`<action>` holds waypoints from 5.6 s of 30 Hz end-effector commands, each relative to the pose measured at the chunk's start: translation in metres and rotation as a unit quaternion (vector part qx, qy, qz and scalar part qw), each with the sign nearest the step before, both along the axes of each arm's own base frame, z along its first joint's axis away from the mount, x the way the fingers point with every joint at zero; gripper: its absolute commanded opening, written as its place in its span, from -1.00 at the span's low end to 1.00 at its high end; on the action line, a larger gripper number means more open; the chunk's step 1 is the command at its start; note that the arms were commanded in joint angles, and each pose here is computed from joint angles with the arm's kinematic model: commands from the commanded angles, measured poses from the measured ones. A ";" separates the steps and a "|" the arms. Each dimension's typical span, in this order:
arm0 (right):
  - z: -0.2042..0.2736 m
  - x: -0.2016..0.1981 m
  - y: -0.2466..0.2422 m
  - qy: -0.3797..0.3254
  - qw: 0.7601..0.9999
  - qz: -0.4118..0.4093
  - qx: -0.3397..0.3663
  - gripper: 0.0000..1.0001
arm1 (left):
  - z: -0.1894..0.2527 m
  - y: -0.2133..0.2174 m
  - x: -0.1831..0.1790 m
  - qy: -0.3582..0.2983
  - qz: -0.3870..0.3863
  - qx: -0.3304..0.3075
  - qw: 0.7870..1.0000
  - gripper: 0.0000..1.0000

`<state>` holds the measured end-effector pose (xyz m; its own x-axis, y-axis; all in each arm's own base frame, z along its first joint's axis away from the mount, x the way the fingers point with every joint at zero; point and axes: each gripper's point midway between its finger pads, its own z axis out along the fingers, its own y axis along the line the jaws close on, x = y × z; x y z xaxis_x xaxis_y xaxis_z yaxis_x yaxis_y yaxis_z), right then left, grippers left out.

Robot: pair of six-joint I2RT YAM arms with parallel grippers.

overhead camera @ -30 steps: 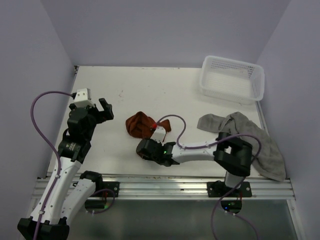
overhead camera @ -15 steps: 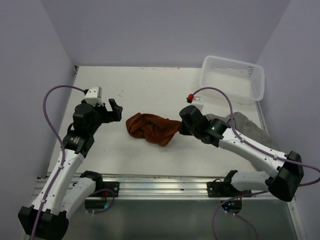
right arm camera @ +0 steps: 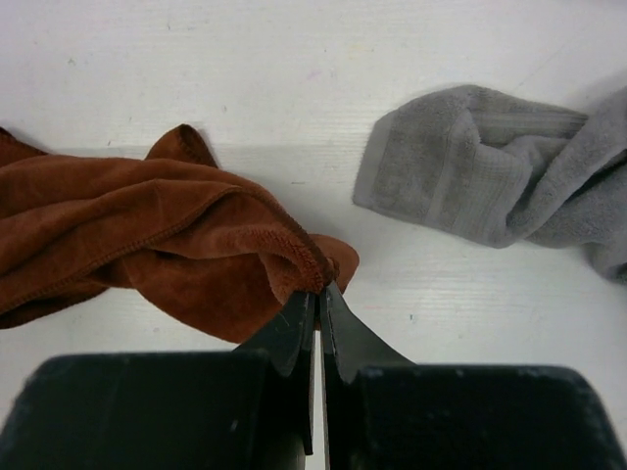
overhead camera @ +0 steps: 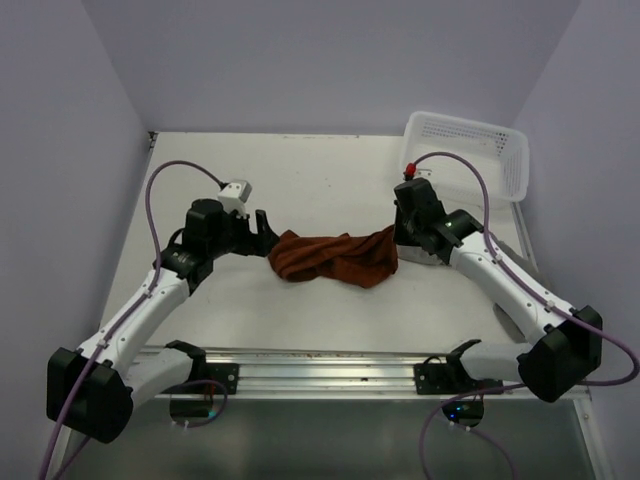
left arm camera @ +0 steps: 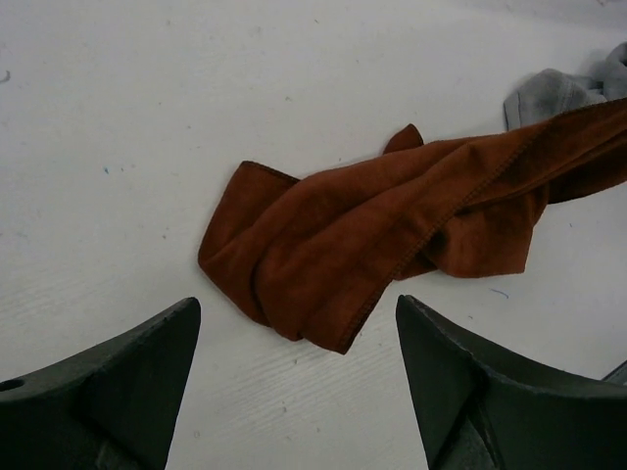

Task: Roll the towels
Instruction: Flatten the towel

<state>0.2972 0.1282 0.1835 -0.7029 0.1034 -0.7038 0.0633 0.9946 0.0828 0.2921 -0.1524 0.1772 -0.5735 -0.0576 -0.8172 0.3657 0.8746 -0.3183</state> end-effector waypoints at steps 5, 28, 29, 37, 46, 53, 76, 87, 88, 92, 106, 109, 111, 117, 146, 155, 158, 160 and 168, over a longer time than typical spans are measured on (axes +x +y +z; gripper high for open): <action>-0.019 0.017 0.013 0.030 0.998 0.044 0.040 -1.00 | -0.022 -0.037 -0.019 0.028 -0.006 -0.042 0.999 0.65; -0.041 0.024 0.011 0.049 0.994 0.048 0.088 -1.00 | -0.108 -0.062 -0.044 0.070 0.070 0.069 0.993 0.01; -0.042 0.024 0.011 0.051 0.994 0.049 0.088 -1.00 | -0.110 -0.062 -0.043 0.069 0.071 0.069 0.993 0.01; -0.046 0.023 0.010 0.053 0.992 0.051 0.099 -1.00 | -0.118 -0.051 -0.030 0.049 0.105 0.099 0.988 -0.16; -0.035 0.023 0.012 0.043 0.991 0.057 0.111 -1.00 | -0.113 -0.040 -0.016 0.022 0.135 0.130 0.982 -0.78; -0.006 0.026 0.012 0.019 0.992 0.060 0.113 -1.00 | -0.102 -0.039 -0.012 0.010 0.132 0.144 0.981 -1.00; 0.098 0.038 -0.003 -0.048 0.994 0.046 0.083 -1.00 | 0.097 0.009 0.007 -0.119 0.169 0.214 0.955 -1.00; 0.066 0.034 -0.020 -0.023 0.999 0.020 0.045 -1.00 | 0.026 -0.040 0.017 -0.072 0.080 0.201 0.974 -1.00; 0.064 0.034 -0.022 -0.022 0.999 0.016 0.042 -1.00 | 0.024 -0.043 0.020 -0.073 0.079 0.200 0.974 -1.00; 0.055 0.036 -0.031 -0.015 0.999 0.001 0.031 -1.00 | 0.018 -0.051 0.032 -0.073 0.082 0.213 0.971 -1.00; 0.032 0.062 -0.004 0.007 0.996 0.033 0.077 -1.00 | -0.023 -0.027 0.073 -0.035 0.132 0.267 0.954 -0.76; 0.030 0.069 0.004 0.009 0.995 0.041 0.088 -1.00 | -0.029 -0.019 0.082 -0.023 0.145 0.270 0.952 -0.46; 0.025 0.074 0.008 0.017 0.995 0.043 0.090 -1.00 | -0.034 -0.018 0.085 -0.014 0.141 0.269 0.953 -0.31; 0.015 0.103 0.024 0.032 0.993 0.054 0.100 -1.00 | -0.025 -0.028 0.087 -0.017 0.117 0.247 0.962 0.05; -0.029 0.110 0.023 0.065 0.993 0.058 0.079 -1.00 | -0.102 -0.036 -0.042 0.118 0.070 0.171 0.976 -0.38; -0.037 0.109 0.023 0.073 0.992 0.060 0.078 -1.00 | -0.130 -0.023 -0.041 0.128 0.092 0.209 0.965 -0.31; -0.039 0.108 0.024 0.075 0.992 0.061 0.078 -1.00 | -0.134 -0.017 -0.039 0.124 0.102 0.223 0.961 -0.31; -0.041 0.108 0.024 0.077 0.992 0.062 0.078 -1.00 | -0.135 -0.014 -0.036 0.119 0.107 0.233 0.959 -0.31; -0.044 0.108 0.024 0.079 0.992 0.062 0.077 -1.00 | -0.149 -0.014 -0.037 0.127 0.101 0.242 0.957 -0.30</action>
